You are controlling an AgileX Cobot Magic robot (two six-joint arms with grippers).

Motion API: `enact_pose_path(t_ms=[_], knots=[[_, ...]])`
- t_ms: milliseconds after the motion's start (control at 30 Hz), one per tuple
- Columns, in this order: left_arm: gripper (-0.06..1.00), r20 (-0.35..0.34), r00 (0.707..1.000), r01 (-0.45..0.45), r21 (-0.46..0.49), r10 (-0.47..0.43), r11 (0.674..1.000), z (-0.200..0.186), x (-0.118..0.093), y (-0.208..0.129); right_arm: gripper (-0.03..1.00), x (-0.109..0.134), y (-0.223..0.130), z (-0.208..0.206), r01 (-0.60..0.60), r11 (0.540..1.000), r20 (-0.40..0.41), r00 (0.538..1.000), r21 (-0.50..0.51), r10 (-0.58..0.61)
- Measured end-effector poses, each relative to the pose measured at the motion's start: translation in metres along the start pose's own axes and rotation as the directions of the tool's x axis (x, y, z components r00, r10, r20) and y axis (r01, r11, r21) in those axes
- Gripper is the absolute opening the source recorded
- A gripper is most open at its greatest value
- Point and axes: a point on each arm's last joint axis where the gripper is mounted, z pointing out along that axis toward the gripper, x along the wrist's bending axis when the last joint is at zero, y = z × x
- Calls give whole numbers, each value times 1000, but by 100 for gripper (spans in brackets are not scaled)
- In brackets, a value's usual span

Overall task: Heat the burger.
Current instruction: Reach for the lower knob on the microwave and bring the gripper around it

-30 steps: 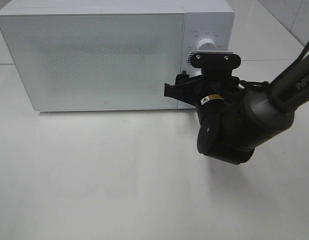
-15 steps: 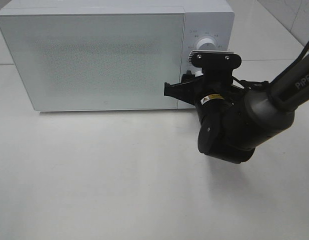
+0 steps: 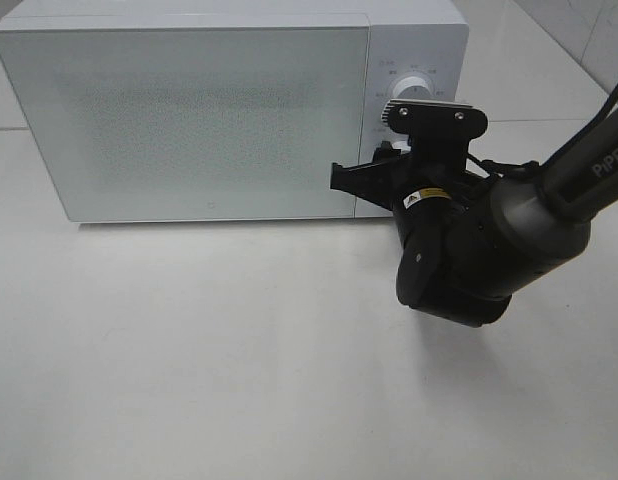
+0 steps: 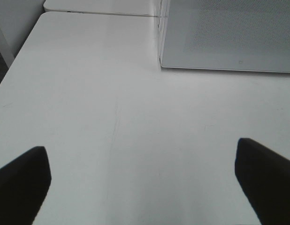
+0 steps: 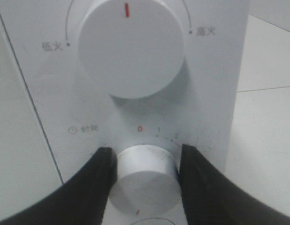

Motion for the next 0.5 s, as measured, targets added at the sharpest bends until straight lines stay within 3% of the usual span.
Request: enact_pose_path(t_ms=[267,500], knots=[[99,0,1000,0,0,0,1000,0,0,0,44,0,0,0,-49,999,0,999,0,49],[99,0,1000,0,0,0,1000,0,0,0,44,0,0,0,-277,961,4,961,1,277]])
